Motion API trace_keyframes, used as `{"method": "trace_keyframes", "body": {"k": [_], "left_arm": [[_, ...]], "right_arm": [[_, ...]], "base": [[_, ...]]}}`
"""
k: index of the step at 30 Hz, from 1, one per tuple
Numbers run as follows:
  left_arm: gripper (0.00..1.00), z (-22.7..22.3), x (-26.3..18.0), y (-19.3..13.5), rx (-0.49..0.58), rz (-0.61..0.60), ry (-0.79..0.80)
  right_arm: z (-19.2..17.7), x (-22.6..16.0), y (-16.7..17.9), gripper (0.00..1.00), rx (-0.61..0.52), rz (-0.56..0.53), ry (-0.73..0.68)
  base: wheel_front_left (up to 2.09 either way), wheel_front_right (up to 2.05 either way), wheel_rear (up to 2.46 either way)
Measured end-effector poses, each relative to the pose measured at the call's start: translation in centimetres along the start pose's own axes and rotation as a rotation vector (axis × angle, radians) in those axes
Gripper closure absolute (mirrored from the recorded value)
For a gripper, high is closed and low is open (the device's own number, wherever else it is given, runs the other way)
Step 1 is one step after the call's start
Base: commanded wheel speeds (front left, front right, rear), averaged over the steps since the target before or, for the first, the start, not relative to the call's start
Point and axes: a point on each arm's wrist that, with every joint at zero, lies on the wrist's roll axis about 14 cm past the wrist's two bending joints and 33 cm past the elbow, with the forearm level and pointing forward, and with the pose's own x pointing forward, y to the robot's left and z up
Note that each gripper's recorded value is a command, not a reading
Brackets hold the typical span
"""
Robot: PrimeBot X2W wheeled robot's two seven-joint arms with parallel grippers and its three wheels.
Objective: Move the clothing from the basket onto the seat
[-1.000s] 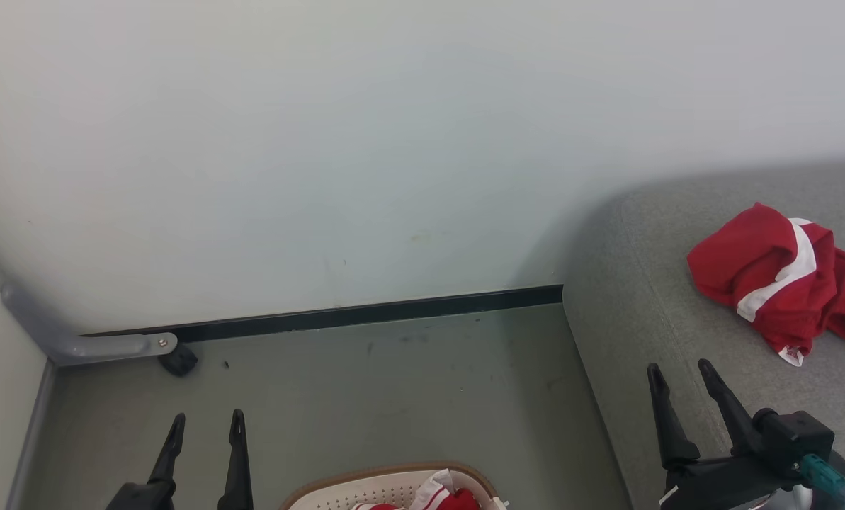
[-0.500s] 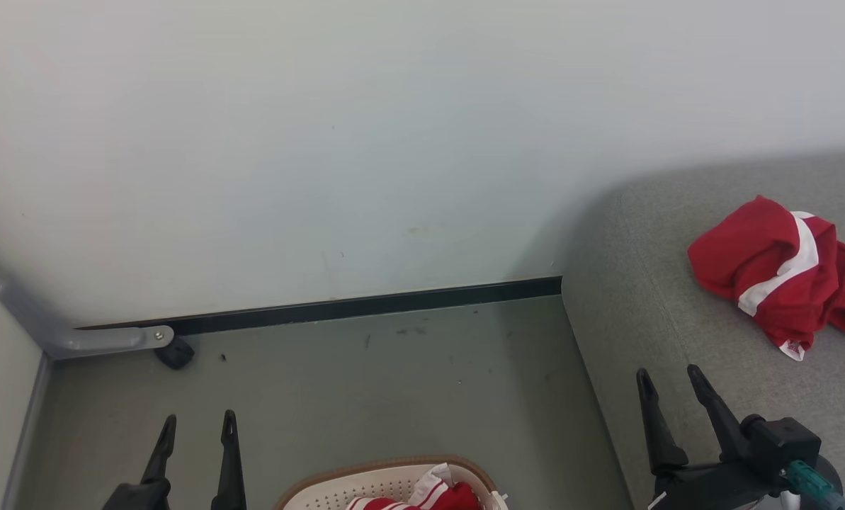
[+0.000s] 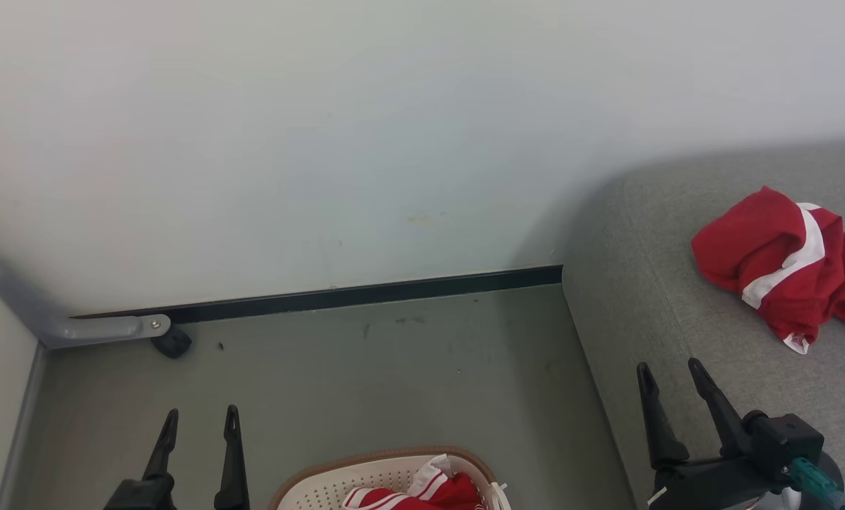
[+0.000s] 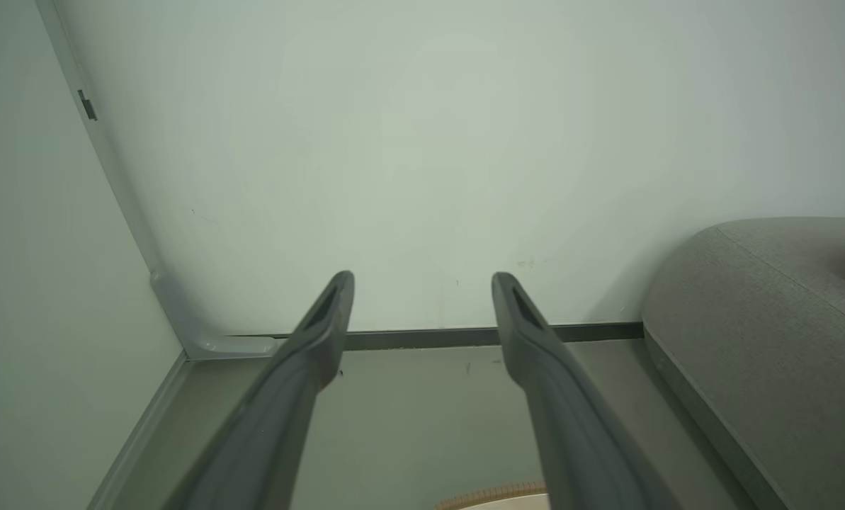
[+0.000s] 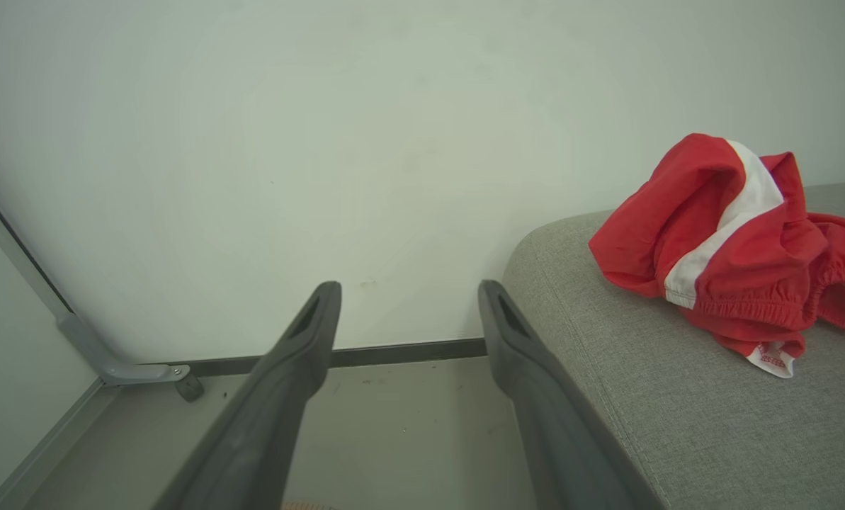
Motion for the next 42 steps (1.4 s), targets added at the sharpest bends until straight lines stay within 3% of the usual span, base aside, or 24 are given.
{"method": "trace_keyframes", "body": {"k": [9,19,29,42], "left_arm": [[0.0,-0.7,1.3,0.0,0.026,-0.012,0.028],[0.0,-2.8,4.5,-2.9,0.069,-0.136,0.11],[0.0,-9.7,5.7,-7.9,0.132,-0.354,0.315],[0.0,-17.7,6.3,-12.1,0.209,-0.577,0.519]], "right_arm": [[0.3,1.5,-0.4,0.0,-0.002,0.001,-0.014],[2.4,5.5,-0.6,0.0,-0.027,0.027,-0.09],[4.4,10.6,-1.9,0.0,-0.066,0.039,-0.172],[4.3,16.2,-3.1,0.0,-0.111,0.072,-0.219]], "base": [[0.0,0.0,0.0],[0.0,0.0,0.0],[0.0,0.0,0.0],[0.0,0.0,0.0]]}}
